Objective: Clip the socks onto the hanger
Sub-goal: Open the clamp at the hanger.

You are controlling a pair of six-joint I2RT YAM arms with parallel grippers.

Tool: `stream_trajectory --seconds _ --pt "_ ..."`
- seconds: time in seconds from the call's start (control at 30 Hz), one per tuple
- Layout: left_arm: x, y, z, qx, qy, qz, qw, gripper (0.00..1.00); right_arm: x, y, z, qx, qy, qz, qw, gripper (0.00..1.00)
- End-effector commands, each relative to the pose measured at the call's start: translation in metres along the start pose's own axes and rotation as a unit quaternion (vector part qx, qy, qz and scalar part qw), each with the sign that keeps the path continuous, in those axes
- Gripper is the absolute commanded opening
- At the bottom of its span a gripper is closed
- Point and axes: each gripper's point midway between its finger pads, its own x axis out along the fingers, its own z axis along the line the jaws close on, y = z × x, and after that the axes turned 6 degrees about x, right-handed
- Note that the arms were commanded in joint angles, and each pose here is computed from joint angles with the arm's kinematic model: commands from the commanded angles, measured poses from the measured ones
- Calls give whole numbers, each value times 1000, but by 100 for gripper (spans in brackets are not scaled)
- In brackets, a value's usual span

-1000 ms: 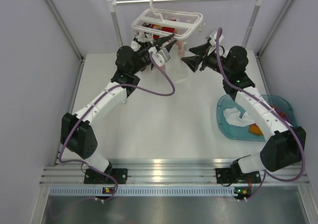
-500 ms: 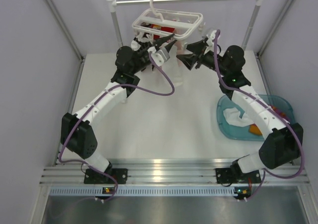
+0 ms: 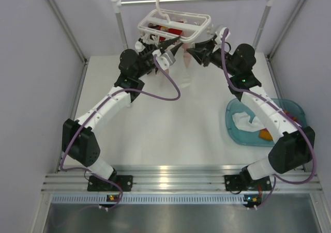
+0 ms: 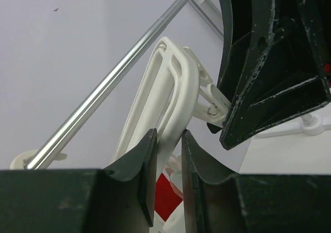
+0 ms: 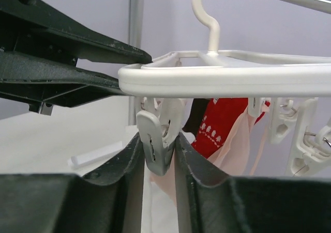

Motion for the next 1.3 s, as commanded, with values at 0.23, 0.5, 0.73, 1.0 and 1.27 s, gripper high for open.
stream_trajectory --seconds 0.23,0.5,0.73,1.0,1.27 --pt "-4 -4 -7 -87 7 13 996 24 3 -22 19 -36 -48 -2 998 0" --pt "-15 -22 0 -232 -4 32 972 47 -1 -23 43 -12 -116 30 993 0" --pt "-29 -44 16 -362 -43 44 930 53 2 -22 48 13 -135 43 990 0" --pt "-43 -54 20 -532 -52 67 843 54 9 -20 50 45 -153 63 985 0" --pt "-31 -60 12 -633 -27 72 770 63 8 -10 51 72 -156 83 982 0"
